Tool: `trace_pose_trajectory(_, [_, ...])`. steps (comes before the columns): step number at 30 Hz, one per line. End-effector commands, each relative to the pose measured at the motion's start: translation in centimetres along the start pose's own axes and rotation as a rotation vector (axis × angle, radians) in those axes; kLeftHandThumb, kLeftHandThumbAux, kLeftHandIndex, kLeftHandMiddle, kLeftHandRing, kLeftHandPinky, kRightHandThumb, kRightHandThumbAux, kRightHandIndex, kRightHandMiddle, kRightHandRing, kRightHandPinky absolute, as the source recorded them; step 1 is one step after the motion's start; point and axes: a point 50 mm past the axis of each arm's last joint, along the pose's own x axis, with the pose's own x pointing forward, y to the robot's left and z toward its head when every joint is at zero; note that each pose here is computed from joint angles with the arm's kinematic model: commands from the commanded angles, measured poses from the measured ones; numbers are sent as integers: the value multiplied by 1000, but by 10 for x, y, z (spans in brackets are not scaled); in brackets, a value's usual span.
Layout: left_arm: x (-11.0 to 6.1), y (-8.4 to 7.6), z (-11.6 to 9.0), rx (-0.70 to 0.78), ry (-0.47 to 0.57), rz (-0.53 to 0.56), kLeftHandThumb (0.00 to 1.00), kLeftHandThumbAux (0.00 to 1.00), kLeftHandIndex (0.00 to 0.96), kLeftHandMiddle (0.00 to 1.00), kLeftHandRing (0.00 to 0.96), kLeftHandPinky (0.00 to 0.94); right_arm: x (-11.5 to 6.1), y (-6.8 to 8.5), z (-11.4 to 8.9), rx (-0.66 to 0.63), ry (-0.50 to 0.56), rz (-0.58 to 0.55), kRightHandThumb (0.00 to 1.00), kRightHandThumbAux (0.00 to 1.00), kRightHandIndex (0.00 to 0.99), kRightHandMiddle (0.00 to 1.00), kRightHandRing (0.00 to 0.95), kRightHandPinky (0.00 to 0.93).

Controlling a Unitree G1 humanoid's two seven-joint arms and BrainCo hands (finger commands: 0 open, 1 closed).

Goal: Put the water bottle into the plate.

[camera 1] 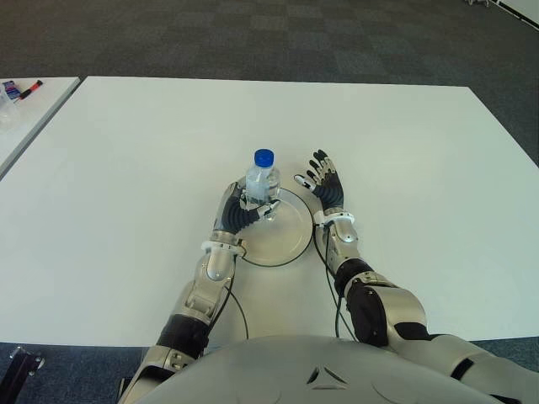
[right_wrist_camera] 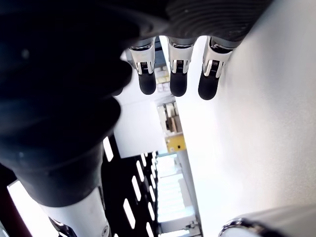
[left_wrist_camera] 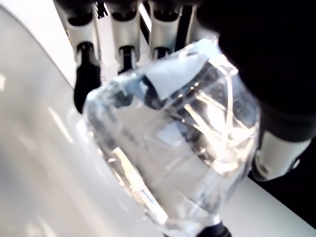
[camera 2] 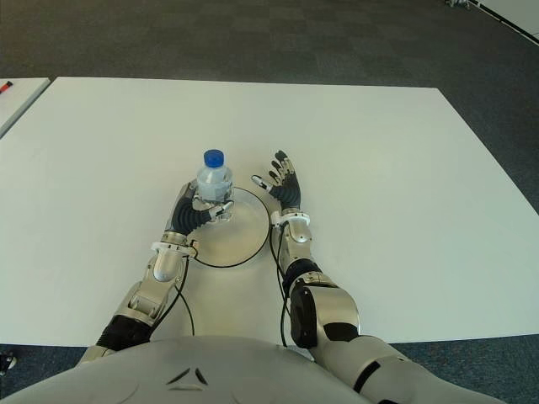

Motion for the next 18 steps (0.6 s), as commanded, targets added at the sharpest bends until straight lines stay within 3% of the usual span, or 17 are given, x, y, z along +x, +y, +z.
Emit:
trace_pose_trajectory(1, [0,-2,-7,29,17,-12,856,665,404,543,874,868,-21,-3,-31,19,157,-43,123,895,75,78,75,129])
trace_pose_trajectory(18, [0,-4,-18,62,45,-42,855,666,404,543,873,867,-20,-2,-30,15,154,-39,133,896,80,79,75,125])
